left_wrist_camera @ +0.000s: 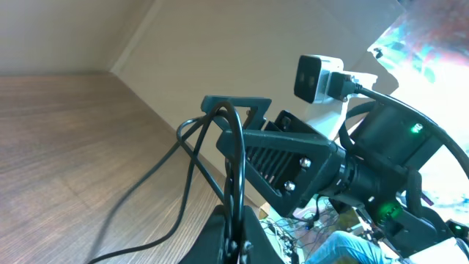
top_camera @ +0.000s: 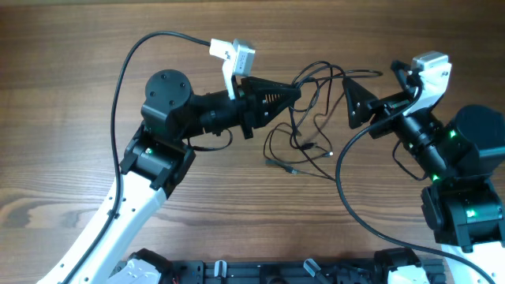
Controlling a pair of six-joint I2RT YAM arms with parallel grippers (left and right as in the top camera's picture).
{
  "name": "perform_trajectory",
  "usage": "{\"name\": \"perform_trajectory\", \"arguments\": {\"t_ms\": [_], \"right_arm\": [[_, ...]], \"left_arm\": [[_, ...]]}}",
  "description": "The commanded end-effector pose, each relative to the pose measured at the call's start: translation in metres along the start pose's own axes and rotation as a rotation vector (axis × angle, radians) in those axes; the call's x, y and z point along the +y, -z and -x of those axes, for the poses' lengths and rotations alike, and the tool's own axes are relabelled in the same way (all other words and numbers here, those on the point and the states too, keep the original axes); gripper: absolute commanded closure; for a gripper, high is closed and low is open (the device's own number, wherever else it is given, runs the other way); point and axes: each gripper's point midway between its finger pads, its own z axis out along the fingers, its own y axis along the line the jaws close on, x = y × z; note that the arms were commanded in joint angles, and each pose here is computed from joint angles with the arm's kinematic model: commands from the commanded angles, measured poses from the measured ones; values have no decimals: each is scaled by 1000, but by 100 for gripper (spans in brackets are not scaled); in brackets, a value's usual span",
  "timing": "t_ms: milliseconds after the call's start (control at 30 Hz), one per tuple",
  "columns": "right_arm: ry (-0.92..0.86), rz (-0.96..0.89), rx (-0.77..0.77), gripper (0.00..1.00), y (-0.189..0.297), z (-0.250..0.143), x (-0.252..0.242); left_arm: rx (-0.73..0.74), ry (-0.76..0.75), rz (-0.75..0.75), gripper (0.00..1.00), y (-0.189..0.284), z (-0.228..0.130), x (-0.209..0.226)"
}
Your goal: Untangle cables
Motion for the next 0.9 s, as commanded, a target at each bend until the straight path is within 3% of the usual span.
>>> {"name": "perform_trajectory", "arguments": {"t_ms": [0,300,867], "right_arm": [[-7,17,-20,0,0,7,3],[1,-27,-56,0,-20,15,-11],[-40,136,-137,0,-13,37,19]], "left_arm": [[36,-9,-71,96,0,-4,-15],[89,-25,-213,96,5,-8,-45],[98,-24,-206,96,12,-6,-39]]}}
